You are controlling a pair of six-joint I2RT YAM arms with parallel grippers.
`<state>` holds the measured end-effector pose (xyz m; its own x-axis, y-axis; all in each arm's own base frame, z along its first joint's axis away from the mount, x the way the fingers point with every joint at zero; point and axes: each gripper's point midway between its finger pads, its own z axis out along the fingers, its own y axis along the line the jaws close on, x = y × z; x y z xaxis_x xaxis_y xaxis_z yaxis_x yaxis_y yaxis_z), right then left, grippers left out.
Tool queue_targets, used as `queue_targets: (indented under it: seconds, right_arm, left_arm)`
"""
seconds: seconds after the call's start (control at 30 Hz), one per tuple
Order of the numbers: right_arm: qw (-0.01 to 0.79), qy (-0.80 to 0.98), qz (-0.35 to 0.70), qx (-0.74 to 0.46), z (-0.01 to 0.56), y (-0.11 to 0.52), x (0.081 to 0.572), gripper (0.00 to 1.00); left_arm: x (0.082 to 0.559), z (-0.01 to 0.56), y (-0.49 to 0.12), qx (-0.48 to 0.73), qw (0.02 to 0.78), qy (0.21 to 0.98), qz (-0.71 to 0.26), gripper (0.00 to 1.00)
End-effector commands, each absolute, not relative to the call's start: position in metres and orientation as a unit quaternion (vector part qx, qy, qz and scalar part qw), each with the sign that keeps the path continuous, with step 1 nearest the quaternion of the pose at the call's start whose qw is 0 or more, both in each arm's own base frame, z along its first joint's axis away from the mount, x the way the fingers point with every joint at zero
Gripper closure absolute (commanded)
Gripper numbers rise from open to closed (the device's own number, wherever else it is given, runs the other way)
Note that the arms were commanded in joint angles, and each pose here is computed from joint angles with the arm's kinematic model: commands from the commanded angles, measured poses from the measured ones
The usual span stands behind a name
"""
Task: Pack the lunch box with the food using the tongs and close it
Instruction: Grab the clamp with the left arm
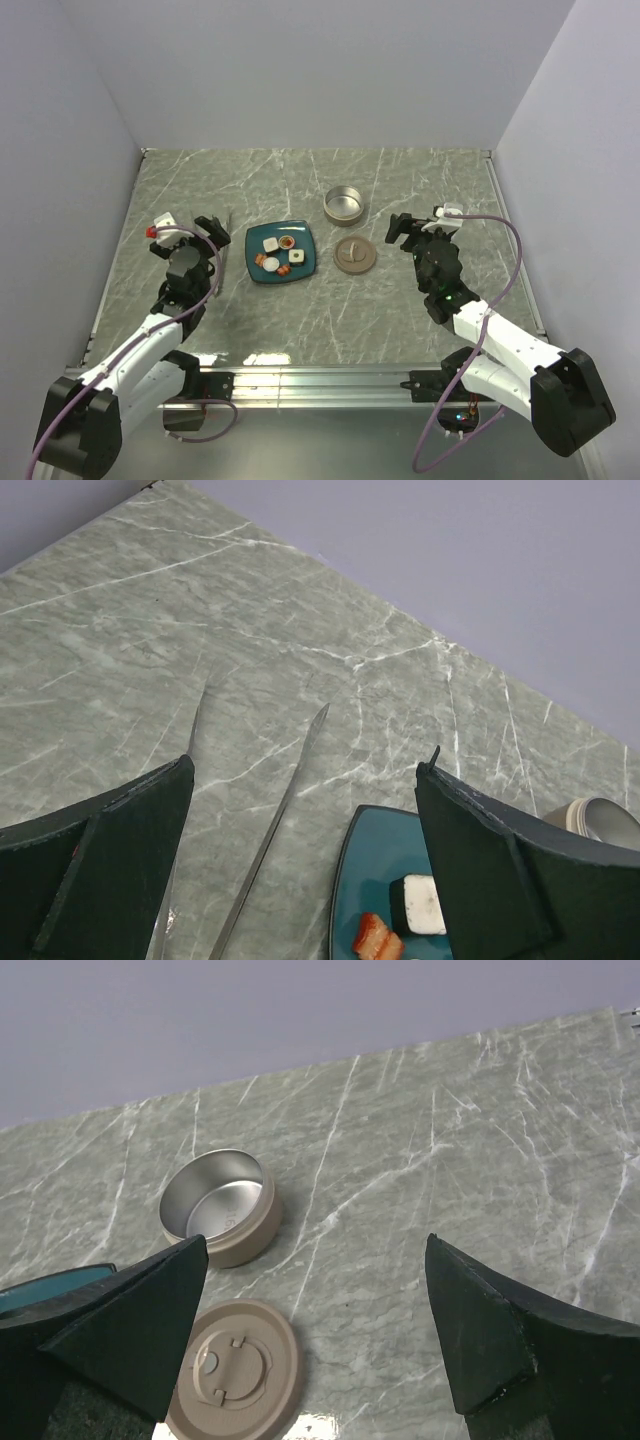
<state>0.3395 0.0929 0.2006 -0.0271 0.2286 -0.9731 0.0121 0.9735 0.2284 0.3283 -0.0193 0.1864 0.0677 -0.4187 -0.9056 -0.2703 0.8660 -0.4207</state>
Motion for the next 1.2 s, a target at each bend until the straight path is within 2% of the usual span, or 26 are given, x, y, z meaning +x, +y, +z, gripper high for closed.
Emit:
queue_targets:
  seconds: [0.0,0.33,0.57,0.87,0.93,1.17]
  right_arm:
    - [0.703,0.701,0.08,0.094,0.21,0.09,0.34,0.04]
    - [0.699,0.705,0.08,0.089,0.208,0.091,0.34,0.04]
    - [0.699,0.706,0.091,0.07,0.206,0.098,0.34,0.02]
    - [0.696,0.708,0.104,0.065,0.206,0.102,0.337,0.02]
    - [0.696,0.707,0.11,0.063,0.207,0.103,0.335,0.02]
    - [0.697,0.703,0.127,0.058,0.209,0.107,0.33,0.02]
  left_arm:
    - [0.333,0.207,-0.017,-0.272,0.699,0.659,-0.061,0.01]
    - [0.335,0.199,-0.014,-0.281,0.685,0.671,-0.047,0.01]
    - [0.344,0.19,-0.014,-0.289,0.646,0.706,-0.016,0.01]
    - [0.333,0.159,-0.009,-0.294,0.574,0.763,0.034,0.01]
    - [0.326,0.14,-0.006,-0.286,0.538,0.791,0.062,0.0]
    - [0.322,0.112,-0.015,-0.256,0.478,0.837,0.072,0.01]
